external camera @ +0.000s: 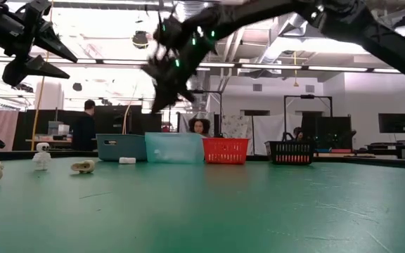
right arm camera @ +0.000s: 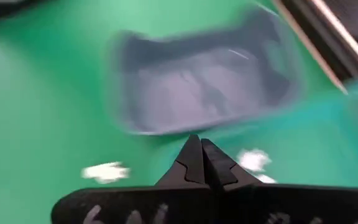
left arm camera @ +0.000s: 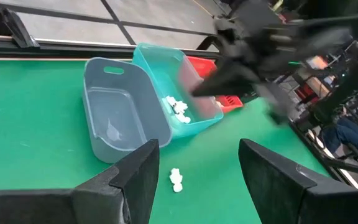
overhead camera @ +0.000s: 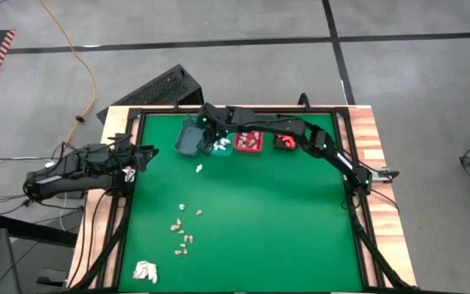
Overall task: Sort Halloween decoration
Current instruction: Put the white skeleton toy into the light blue bin
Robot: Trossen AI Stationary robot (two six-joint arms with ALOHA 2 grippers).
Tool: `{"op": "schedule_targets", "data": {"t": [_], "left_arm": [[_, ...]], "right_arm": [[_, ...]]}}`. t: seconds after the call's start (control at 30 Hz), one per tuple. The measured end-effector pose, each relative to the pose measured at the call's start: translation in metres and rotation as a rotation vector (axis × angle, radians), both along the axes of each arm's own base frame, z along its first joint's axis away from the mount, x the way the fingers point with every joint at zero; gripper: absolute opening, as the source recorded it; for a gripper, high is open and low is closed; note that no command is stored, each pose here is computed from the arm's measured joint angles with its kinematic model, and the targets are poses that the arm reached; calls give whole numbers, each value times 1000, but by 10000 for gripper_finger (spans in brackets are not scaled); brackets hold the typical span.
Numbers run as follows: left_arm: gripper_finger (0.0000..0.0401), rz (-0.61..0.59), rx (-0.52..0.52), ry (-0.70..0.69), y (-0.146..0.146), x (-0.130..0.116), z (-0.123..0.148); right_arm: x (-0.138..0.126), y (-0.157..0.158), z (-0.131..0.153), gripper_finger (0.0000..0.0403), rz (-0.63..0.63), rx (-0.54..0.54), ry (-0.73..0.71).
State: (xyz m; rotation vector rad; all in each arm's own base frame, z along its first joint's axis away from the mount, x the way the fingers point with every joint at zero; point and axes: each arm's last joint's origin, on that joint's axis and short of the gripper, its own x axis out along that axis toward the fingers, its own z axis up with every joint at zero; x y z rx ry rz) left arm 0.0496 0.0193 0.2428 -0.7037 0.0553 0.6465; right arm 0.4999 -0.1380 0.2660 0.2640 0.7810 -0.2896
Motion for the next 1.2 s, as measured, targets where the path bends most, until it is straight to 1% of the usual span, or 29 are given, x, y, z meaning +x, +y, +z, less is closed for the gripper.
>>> {"op": "schedule_targets", "data": {"t": [0.1, 0.17, 0.23, 0.3, 0.43, 0.5, 0.6, 0.77, 0.87, 0.93, 1.03, 1.07, 1.2], "left_arm": [[210, 0, 1, 1, 0, 0, 0], [210, 2, 2, 2, 0, 0, 0], [210, 5, 3, 3, 0, 0, 0], [210, 6, 3, 5, 0, 0, 0], [210, 7, 1, 20, 0, -1, -2], [210, 17, 3, 30, 0, -1, -2], [210, 48, 12, 37, 1, -2, -3], [210, 68, 17, 42, 2, -2, -3], [210, 69, 17, 42, 2, -2, -3], [210, 70, 17, 42, 2, -2, -3], [210, 70, 17, 43, 2, -2, -3], [210, 70, 17, 43, 2, -2, -3], [210, 70, 15, 51, 2, -3, -4]], "right_arm": [[6, 28, 17, 0, 218, -38, -81], [11, 48, 21, 0, 353, -67, -126], [13, 62, 19, 0, 438, -92, -116], [13, 67, 12, 0, 482, -100, -104], [13, 65, -6, 5, 516, -113, -65], [13, 65, -8, 18, 560, -154, -55], [14, 69, -5, 56, 602, -200, -69], [14, 68, -6, 139, 599, -210, -73], [19, 64, -16, 181, 574, -192, -74], [25, 62, -34, 199, 564, -173, -54], [31, 64, -53, 210, 552, -146, -29], [33, 64, -57, 211, 550, -150, -39], [36, 57, -74, 206, 512, -147, -4]]}}
